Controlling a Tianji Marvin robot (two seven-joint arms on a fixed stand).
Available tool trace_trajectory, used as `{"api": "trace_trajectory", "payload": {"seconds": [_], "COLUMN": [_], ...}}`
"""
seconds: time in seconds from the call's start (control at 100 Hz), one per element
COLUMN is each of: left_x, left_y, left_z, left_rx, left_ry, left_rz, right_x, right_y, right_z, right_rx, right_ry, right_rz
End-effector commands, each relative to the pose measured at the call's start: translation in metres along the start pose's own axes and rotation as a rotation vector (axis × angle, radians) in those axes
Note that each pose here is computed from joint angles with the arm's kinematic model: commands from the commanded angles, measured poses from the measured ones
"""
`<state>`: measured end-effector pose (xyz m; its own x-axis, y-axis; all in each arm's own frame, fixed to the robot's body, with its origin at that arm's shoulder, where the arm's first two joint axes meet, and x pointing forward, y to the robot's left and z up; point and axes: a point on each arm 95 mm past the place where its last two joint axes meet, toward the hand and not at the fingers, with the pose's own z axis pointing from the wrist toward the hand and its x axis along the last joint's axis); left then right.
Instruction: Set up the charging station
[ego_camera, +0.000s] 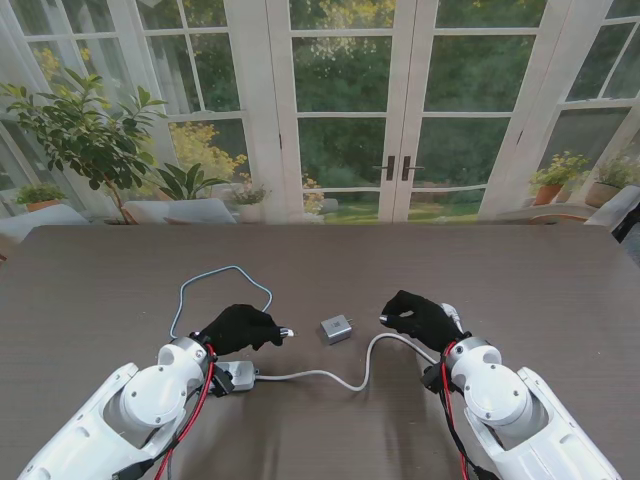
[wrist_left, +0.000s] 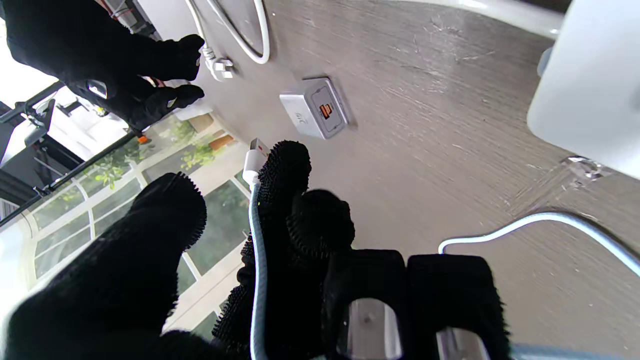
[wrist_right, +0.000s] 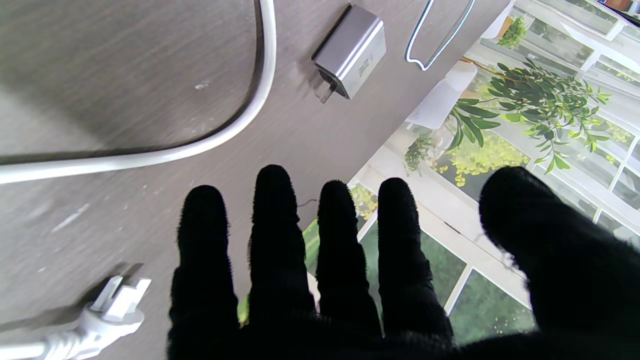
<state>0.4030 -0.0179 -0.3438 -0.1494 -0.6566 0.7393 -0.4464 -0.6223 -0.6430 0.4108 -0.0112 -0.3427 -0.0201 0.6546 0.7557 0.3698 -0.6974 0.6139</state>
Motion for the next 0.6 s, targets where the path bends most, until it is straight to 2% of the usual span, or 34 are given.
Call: {"api": "trace_trajectory", "payload": {"seconds": [0.0,0.3,0.59], "left_x": [0.0018,0.0022,0.0008], "left_y": [0.0036,0.0055,0.0072], "left_z": [0.0017,0.0027,0.0028], "left_rx": [-0.019,-0.020,-0.051], "left_ry": [0.007,0.021,0.014], "left_rz": [0.007,0.021,0.023], "right_x": [0.0006,0.0003,0.0002], "right_y": [-0.0043,-0.0036,-0.0034], "right_z": [-0.0006,-0.0009,-0.0010], "right_rx": [0.021,0.020,0.021], "right_ry": [0.000,0.000,0.000], "right_rz": [0.003,0.004,0.004]}}
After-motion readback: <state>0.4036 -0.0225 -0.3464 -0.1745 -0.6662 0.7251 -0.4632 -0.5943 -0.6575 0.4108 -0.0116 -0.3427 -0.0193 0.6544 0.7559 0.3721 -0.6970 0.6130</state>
